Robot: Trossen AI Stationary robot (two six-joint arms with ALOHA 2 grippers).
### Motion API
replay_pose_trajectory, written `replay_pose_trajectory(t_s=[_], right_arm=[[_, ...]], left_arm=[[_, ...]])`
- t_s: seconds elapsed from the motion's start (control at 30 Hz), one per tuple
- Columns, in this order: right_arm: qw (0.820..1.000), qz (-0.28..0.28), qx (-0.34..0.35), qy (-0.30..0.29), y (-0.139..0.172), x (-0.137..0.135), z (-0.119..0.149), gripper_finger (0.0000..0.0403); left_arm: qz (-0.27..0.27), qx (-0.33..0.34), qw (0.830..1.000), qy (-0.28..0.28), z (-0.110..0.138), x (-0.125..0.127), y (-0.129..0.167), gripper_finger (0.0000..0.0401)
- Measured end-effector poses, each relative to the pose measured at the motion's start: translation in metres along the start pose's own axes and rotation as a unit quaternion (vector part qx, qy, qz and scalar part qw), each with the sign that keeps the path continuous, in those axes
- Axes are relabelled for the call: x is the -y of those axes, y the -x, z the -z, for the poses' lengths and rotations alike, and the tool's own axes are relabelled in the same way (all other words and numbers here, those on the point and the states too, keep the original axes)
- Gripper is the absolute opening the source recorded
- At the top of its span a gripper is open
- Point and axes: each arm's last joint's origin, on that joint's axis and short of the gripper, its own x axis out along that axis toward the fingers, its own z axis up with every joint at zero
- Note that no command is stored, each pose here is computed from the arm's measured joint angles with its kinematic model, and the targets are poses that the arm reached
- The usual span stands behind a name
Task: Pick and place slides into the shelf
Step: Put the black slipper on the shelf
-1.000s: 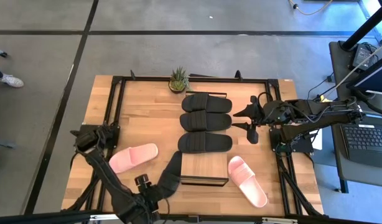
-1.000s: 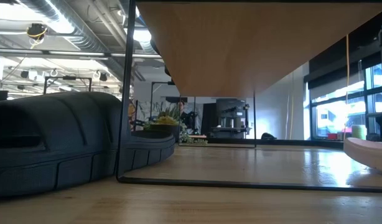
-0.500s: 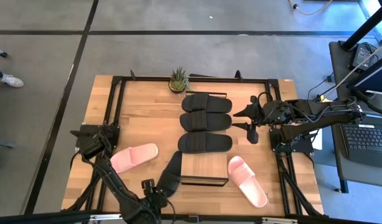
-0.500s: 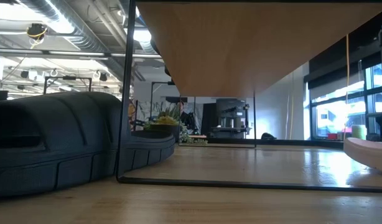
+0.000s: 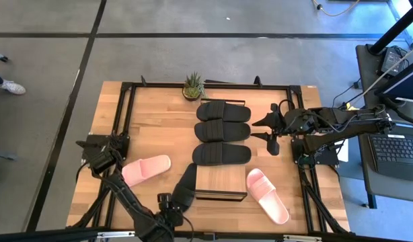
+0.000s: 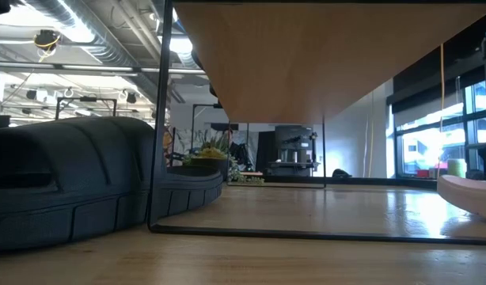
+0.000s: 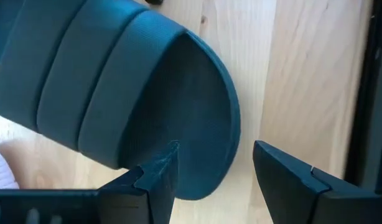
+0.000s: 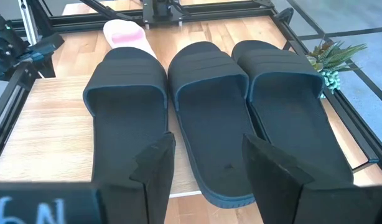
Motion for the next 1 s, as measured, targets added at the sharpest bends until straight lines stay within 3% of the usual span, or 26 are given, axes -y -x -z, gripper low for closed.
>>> replay_pose_trajectory(t_s=[0.33, 1.0], right_arm=[[1.0, 0.0, 0.0, 0.0, 0.0, 0.0, 0.0, 0.0187], [1.0, 0.0, -0.001, 0.013, 0.0, 0.0, 0.0, 0.0187]], left_arm=[[-0.01, -0.022, 0.999, -0.039, 0.003, 0.002, -0.012, 0.0195], [-0.012, -0.029, 0.999, -0.041, 0.004, 0.006, -0.024, 0.0195]])
